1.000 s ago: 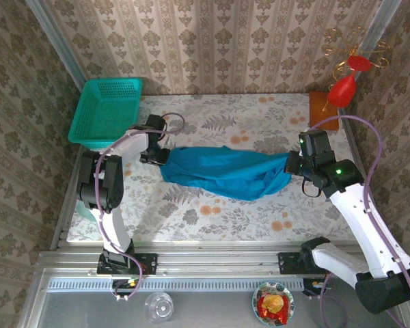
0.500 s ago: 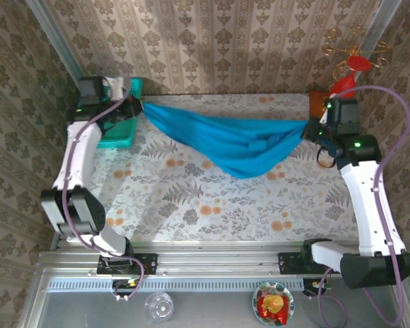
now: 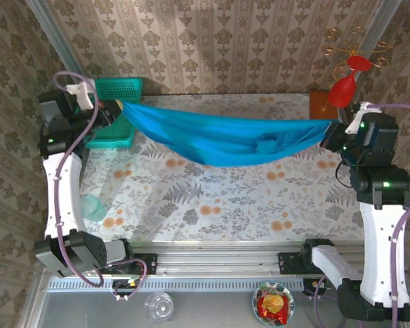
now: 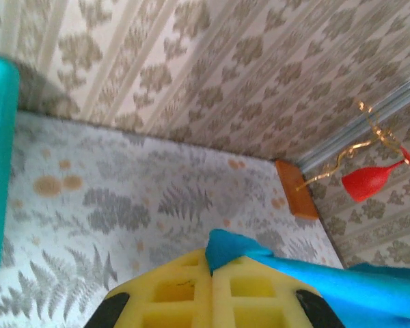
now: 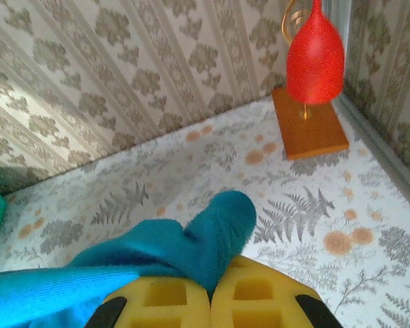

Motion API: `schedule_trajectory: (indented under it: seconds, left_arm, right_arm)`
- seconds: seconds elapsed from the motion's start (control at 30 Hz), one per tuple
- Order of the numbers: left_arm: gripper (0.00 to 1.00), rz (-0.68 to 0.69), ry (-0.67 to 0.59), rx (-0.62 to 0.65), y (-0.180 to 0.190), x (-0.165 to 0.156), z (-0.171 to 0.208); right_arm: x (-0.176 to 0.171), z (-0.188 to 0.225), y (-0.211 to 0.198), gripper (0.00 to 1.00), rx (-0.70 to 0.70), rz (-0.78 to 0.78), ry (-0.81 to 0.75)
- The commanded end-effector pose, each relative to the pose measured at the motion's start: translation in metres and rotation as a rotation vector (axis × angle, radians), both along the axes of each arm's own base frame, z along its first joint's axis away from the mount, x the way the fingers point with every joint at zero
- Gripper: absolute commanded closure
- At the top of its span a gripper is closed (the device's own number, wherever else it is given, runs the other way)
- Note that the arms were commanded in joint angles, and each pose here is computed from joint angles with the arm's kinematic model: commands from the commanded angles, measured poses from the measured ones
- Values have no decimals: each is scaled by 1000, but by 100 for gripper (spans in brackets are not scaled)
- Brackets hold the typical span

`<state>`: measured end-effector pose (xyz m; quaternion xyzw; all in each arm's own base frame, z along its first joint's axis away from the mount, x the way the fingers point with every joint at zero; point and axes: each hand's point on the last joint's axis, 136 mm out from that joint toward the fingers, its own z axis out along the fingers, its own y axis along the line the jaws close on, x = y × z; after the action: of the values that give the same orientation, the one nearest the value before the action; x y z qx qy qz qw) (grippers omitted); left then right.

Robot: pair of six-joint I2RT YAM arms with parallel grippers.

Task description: Fold the inside-out t-shirt

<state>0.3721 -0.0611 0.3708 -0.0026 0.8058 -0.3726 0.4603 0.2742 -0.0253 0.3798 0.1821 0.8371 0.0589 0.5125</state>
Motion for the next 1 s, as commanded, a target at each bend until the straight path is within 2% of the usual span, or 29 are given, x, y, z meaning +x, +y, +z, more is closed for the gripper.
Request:
schedule_trajectory:
  seconds: [0.0, 0.1, 0.17, 0.23, 0.33, 0.53, 0.73, 0.87, 0.97]
  left_arm:
    - [100, -37, 161, -3, -14, 8, -65]
    - [100, -71, 285, 45, -33, 12, -131]
    - [100, -96, 373, 42, -43, 15, -173]
    - [100, -114, 442, 37, -50, 14, -204]
    - [100, -121, 490, 60, -54, 14, -231]
    - [100, -112, 521, 80, -52, 14, -247]
    - [100, -119, 522, 84, -52, 12, -249]
    - [100, -122, 521, 82, -53, 11, -248]
    - [100, -121, 518, 79, -53, 11, -246]
  right_arm:
    - [25, -65, 3, 100, 50, 23, 170]
    - [37, -127, 1, 100, 70, 8, 335]
    - [38, -165, -2, 94, 74, -11, 450]
    - [35, -187, -2, 85, 72, -14, 527]
    - [31, -196, 8, 74, 39, 25, 567]
    - [24, -204, 59, 66, -46, 265, 582]
    - [16, -234, 99, 57, -316, 471, 648]
    - [21, -247, 118, 38, -491, 554, 653]
    - [30, -257, 124, 32, -561, 562, 665]
